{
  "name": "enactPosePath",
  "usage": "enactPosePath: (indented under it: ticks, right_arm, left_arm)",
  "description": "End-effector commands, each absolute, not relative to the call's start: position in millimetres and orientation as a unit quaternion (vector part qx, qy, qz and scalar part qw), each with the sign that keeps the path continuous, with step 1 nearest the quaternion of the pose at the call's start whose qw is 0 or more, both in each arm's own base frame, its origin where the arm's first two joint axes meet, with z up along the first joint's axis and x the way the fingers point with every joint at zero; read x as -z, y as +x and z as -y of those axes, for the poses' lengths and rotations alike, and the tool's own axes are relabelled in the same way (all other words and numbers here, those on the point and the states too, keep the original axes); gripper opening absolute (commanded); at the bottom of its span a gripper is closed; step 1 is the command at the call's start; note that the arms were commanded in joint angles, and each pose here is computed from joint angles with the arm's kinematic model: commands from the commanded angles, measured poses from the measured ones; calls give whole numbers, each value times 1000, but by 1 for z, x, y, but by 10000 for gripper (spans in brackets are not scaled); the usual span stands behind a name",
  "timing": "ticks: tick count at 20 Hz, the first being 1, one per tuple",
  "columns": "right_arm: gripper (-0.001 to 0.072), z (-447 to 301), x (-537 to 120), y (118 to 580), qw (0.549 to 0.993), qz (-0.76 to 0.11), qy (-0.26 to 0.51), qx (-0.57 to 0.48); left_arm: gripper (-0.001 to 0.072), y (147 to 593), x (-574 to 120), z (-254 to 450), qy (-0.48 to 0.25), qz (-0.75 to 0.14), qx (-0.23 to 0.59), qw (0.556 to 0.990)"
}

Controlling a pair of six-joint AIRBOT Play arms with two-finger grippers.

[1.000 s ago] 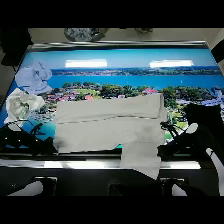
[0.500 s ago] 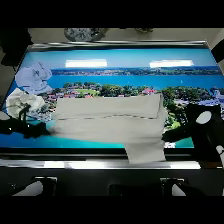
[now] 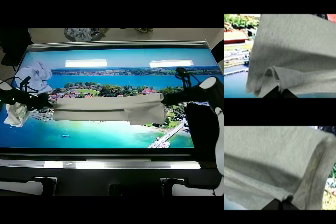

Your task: Fold the shirts.

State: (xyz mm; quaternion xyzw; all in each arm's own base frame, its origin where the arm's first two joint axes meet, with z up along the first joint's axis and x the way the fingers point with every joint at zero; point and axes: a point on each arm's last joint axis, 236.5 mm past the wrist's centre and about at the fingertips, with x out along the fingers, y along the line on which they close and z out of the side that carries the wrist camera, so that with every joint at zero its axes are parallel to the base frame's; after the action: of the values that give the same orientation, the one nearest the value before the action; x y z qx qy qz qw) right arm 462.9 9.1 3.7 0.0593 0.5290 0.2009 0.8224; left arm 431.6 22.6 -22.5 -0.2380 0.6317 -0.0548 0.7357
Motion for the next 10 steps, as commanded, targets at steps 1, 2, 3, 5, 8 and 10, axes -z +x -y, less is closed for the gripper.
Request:
enactPosePath:
  ticks: [1,2,3,5,8,10]
  right_arm:
    - [38,-8,17,519,838,-507,96,-175]
    - [39,-11,26,527,842,-502,95,-170]
    - [39,-14,34,532,844,-502,92,-168]
    - [40,-20,53,531,834,-516,89,-171]
    - [43,-15,72,515,813,-552,67,-175]
    - [365,-10,61,505,806,-558,58,-189]
  left_arm:
    - [35,451,49,-24,-258,-651,45,712]
    - [35,453,56,-24,-260,-652,43,711]
    - [35,455,61,-25,-262,-651,41,711]
    - [36,468,67,-27,-289,-636,18,715]
    - [45,483,65,-23,-313,-612,21,726]
    - [519,483,63,-27,-315,-611,20,726]
